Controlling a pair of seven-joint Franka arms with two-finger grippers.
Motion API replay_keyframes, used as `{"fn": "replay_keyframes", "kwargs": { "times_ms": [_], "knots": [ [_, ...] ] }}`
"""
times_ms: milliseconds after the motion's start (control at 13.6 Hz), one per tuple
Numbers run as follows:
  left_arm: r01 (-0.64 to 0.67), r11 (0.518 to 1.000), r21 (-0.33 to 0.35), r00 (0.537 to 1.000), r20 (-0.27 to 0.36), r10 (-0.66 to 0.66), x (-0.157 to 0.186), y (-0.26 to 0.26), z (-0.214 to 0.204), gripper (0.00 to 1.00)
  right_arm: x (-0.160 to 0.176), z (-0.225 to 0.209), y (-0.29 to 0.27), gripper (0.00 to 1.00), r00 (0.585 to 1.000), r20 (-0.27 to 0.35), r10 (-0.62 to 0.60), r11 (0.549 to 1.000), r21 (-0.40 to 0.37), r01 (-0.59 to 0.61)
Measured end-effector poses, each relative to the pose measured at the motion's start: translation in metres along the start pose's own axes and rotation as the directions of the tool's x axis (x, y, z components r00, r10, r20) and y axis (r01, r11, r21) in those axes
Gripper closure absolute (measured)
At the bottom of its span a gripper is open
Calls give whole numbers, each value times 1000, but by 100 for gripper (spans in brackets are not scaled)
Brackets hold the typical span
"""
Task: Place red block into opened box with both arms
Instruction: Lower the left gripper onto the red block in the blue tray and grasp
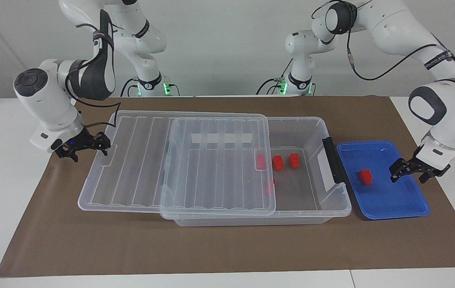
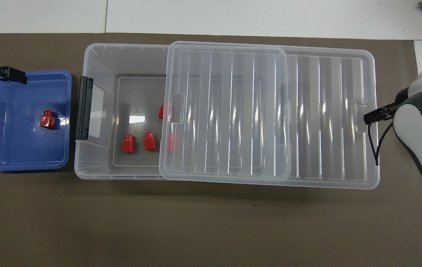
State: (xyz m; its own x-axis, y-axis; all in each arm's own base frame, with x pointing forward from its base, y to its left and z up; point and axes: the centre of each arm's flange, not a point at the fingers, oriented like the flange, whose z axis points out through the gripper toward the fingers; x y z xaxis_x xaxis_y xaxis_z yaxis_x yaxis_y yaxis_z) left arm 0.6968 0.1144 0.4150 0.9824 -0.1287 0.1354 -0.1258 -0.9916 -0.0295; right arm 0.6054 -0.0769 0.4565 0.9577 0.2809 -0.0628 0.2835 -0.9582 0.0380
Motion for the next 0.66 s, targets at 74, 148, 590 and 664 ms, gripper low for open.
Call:
{"fn": "replay_keyframes", "kwargs": {
  "times_ms": [74,148,590,664],
  "knots": [
    [6,1000,1,1000,-2,-6,-9,1,24,0,-1,-2,2,0,1000,4,-8,1000,1,7],
    [11,1000,0,1000,3,-11,-18,2,45,0,-1,-3,2,0,1000,4,-11,1000,1,11],
    [81,997,-15,996,37,-80,-36,21,66,0,2,-15,-5,0,1000,14,-26,1000,5,26],
    [87,996,-17,995,49,-86,-43,22,72,0,3,-22,-7,0,1000,12,-29,1000,4,29]
  ]
}}
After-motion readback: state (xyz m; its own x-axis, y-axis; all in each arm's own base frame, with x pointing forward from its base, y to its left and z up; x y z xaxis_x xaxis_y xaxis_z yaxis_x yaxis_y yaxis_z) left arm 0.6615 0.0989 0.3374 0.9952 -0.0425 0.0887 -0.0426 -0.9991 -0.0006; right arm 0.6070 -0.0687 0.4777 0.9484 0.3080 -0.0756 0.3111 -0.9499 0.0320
